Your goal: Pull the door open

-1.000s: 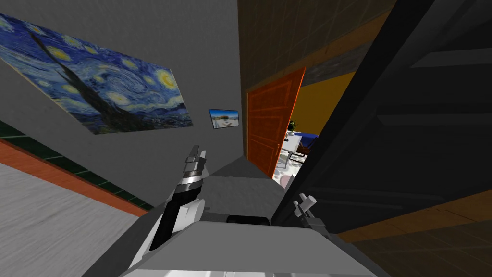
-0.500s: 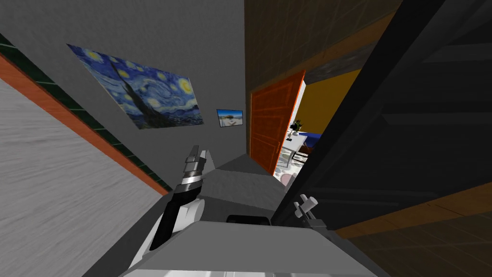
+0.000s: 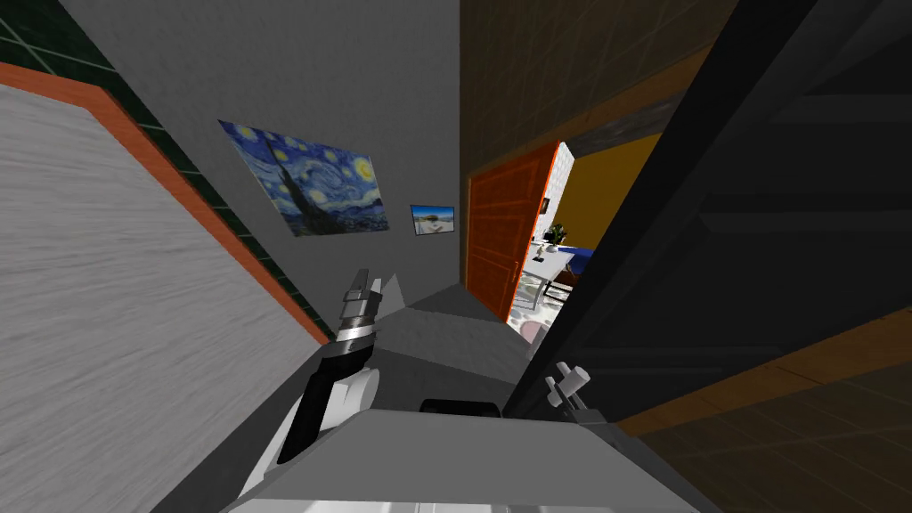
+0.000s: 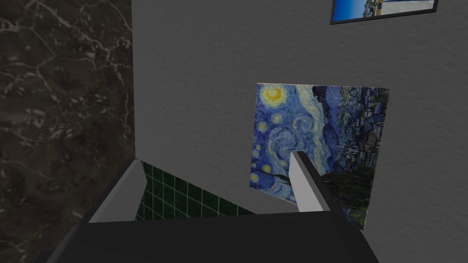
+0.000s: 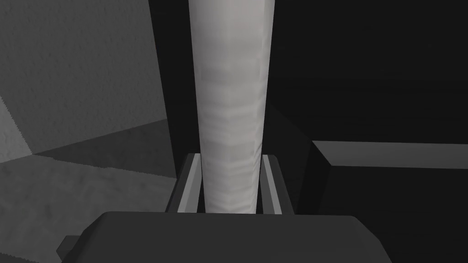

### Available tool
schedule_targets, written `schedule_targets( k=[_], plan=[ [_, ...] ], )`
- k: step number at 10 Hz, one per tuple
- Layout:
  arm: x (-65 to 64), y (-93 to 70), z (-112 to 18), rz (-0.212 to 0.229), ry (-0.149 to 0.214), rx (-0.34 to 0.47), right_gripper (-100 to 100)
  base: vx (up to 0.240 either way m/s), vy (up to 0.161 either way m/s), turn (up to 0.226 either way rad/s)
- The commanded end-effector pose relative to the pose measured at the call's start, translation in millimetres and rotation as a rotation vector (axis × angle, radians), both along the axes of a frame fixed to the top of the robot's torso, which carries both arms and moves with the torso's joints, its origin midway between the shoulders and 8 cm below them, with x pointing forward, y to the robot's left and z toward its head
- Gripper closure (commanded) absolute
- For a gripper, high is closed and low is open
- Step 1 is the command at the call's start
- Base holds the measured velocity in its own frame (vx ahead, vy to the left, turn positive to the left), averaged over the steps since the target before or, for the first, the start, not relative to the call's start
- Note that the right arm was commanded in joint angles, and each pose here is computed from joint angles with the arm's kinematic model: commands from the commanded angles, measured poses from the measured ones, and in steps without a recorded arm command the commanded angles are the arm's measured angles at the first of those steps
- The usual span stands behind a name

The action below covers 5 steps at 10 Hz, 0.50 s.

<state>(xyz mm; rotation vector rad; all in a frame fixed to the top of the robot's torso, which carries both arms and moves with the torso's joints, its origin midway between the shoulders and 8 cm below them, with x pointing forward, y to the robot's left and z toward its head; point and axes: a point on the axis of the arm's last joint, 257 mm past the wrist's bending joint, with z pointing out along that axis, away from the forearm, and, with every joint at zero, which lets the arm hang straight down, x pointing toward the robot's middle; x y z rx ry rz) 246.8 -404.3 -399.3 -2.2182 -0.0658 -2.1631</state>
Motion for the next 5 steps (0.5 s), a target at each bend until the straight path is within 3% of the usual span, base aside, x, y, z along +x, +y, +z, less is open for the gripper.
schedule_targets(
  k=[1,5],
  plan=[
    [1.8,0.1,1.9,0.007,-0.007,0.001,100,-0.176,-0.05,0.152],
    [4.6,-0.4,3.9,0.024,-0.014,0.001,100,-0.187,-0.042,0.114]
  ],
)
